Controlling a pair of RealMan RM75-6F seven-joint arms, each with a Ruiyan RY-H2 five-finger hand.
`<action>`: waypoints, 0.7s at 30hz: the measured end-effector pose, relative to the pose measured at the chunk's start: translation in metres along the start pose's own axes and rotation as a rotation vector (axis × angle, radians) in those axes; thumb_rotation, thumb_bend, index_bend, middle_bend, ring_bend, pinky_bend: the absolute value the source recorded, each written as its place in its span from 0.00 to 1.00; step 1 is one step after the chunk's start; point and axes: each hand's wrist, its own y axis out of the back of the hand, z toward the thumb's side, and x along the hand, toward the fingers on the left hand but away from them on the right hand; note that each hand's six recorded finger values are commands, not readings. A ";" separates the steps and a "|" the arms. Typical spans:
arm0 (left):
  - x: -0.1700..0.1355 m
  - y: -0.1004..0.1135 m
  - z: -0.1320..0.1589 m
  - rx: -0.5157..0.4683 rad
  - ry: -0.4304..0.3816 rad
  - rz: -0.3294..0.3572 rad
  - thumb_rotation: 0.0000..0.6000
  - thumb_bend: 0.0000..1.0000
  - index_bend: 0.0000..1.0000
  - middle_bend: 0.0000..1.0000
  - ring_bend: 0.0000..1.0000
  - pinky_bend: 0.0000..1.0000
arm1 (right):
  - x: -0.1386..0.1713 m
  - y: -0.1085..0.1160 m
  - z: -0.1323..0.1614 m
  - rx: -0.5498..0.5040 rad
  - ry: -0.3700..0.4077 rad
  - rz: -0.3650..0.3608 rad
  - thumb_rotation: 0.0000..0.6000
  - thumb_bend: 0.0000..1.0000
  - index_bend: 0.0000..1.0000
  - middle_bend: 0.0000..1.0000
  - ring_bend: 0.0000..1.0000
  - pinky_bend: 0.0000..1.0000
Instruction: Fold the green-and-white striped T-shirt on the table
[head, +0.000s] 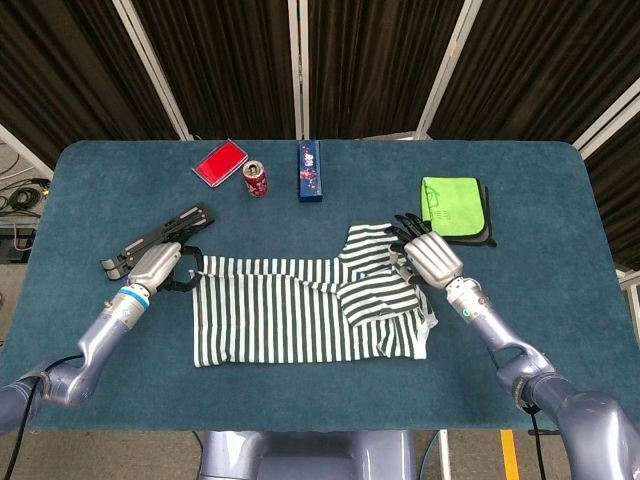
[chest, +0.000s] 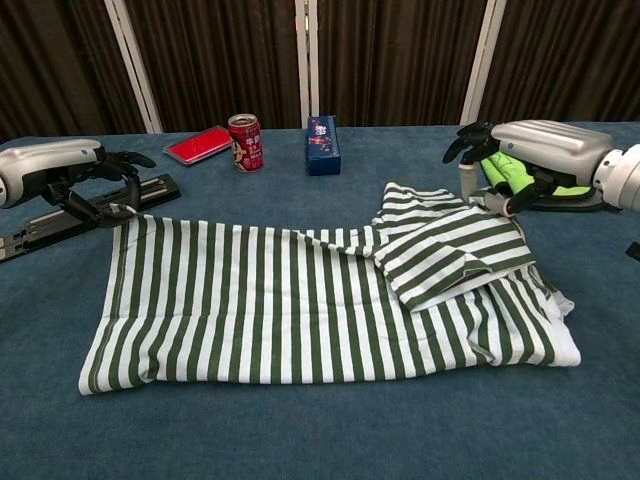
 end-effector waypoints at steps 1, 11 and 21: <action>0.002 0.001 -0.002 -0.010 0.006 0.002 1.00 0.60 0.75 0.00 0.00 0.00 | -0.001 -0.001 -0.002 -0.004 -0.006 0.003 1.00 0.46 0.72 0.20 0.00 0.01; 0.027 -0.003 -0.014 -0.033 0.061 -0.011 1.00 0.60 0.73 0.00 0.00 0.00 | -0.013 -0.011 -0.019 0.013 -0.067 0.025 1.00 0.45 0.72 0.20 0.00 0.01; 0.039 -0.008 -0.013 -0.020 0.068 -0.025 1.00 0.60 0.72 0.00 0.00 0.00 | -0.017 -0.018 -0.026 0.008 -0.106 0.047 1.00 0.45 0.72 0.20 0.00 0.01</action>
